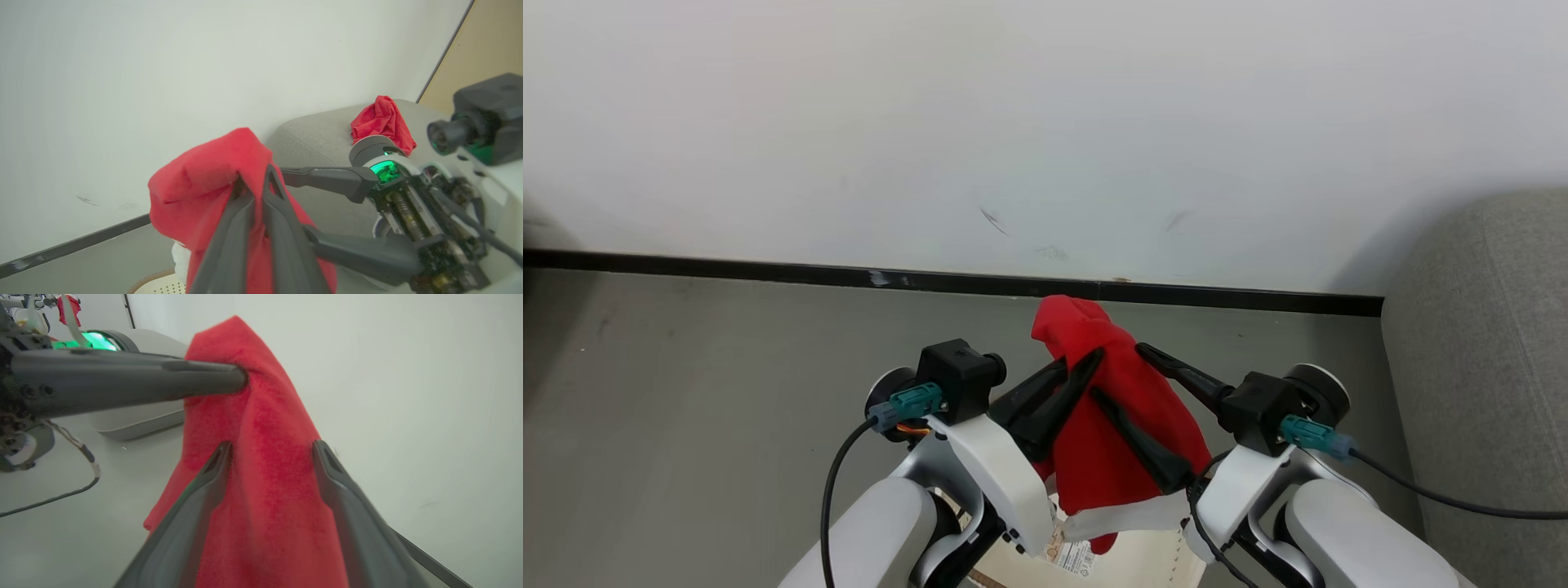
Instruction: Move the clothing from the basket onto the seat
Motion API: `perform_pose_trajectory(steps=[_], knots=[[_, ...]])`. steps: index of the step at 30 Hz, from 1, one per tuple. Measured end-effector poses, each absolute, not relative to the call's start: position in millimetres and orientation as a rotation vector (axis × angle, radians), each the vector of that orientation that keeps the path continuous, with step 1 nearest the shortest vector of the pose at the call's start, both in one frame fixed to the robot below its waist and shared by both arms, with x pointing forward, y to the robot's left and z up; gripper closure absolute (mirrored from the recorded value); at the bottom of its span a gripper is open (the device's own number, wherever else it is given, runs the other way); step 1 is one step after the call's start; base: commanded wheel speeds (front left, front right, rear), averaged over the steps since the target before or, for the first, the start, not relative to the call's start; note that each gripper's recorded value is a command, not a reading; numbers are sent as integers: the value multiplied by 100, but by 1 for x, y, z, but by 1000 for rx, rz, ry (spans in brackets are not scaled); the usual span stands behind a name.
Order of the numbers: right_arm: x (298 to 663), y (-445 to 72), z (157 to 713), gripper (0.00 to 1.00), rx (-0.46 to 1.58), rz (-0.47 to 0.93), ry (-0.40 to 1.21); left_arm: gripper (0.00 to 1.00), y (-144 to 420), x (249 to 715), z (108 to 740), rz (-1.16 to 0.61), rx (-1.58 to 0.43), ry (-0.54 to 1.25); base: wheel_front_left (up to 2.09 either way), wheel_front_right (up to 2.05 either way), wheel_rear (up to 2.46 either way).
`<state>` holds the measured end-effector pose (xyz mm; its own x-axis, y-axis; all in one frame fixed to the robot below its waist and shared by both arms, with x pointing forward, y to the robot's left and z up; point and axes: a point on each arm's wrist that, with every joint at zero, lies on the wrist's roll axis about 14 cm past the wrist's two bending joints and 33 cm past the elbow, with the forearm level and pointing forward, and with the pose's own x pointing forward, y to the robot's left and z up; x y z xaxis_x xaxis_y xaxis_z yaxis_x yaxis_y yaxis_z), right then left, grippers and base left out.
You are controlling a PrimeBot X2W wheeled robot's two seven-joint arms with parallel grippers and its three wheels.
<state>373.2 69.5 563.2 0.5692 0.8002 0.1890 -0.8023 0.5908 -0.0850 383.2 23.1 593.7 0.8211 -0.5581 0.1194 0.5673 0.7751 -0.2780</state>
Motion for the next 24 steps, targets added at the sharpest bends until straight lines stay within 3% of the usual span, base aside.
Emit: perform_pose_trajectory(steps=[11, 13, 14, 15, 22, 24], knots=[[366, 79, 554, 0, 22, 977, -179, 100, 19, 365, 612, -645, -378, -42, 0, 0, 0], [366, 79, 554, 58, 28, 978, -176, 100, 18, 364, 612, -643, -384, -36, 0, 0, 0], [366, 79, 553, 82, 31, 977, -174, 100, 18, 363, 612, -645, -384, -32, 0, 0, 0], [366, 79, 553, 100, 33, 978, -174, 100, 18, 363, 612, -644, -385, -33, 0, 0, 0], [367, 79, 555, 100, 73, 976, -166, 100, 30, 365, 610, -609, -384, -22, 0, 0, 0], [368, 78, 558, 100, 82, 971, -172, 87, 33, 366, 610, -600, -383, -24, 0, 0, 0]])
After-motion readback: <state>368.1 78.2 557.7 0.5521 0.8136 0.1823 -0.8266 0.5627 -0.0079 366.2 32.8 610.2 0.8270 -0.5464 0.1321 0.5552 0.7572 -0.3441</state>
